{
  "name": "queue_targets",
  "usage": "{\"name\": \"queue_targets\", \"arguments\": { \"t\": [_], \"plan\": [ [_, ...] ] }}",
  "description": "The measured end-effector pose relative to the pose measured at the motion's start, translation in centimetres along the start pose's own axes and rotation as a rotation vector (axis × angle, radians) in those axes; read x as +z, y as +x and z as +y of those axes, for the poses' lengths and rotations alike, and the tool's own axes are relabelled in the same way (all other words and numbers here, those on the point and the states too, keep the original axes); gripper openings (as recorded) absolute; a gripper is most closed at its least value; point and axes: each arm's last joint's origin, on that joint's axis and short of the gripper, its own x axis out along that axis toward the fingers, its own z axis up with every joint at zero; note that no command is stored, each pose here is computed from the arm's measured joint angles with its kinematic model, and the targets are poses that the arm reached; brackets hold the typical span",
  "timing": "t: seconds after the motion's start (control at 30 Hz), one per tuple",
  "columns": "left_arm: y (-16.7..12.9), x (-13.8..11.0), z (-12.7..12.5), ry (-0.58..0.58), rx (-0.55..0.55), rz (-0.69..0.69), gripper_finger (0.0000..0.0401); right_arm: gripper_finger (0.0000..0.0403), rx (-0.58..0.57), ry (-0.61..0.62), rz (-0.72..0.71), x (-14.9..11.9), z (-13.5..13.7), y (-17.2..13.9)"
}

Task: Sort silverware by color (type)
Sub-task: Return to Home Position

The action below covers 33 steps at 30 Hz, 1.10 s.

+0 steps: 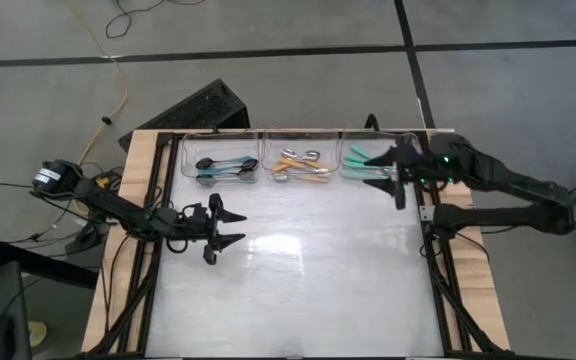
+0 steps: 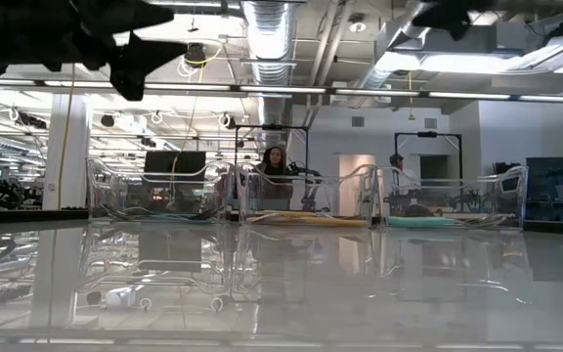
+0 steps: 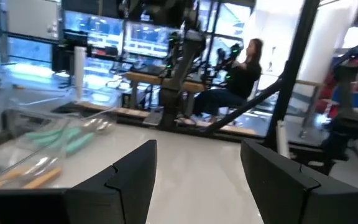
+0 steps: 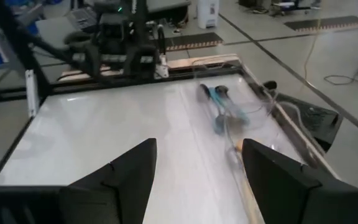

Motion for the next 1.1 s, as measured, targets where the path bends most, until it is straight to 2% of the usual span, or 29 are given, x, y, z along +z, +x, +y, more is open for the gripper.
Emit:
{"name": "queue_targets", "arguments": {
  "t": [0.13,0.23,0.4,0.5,0.87,1.1],
  "plan": [
    [0.4,0.5,0.1,-0.038,-0.025,-0.013,0.0218,0.0265,-0.010,0.067,-0.036,-3.0,0.2,-1.4],
    [0.8,1.1,0.3,-0.054,-0.081,-0.021,0.0218,0.0265,0.037,0.146,-0.044,-5.3,0.6,-1.8],
    [1.2,1.7,0.1,-0.092,-0.246,-0.001,0.0218,0.0265,0.109,0.259,-0.107,-9.2,1.1,-1.0],
    [1.2,1.7,0.1,-0.062,-0.270,-0.002,0.0218,0.0265,0.132,0.309,-0.161,-10.8,1.2,-0.3],
    [1.2,2.2,0.2,-0.087,-0.247,-0.060,0.0218,0.0265,0.226,0.264,-0.356,-12.0,1.9,0.7],
    [1.4,2.3,1.0,-0.170,-0.212,-0.055,0.0218,0.0265,0.197,0.222,-0.353,-13.1,2.3,1.1]
  ]
}}
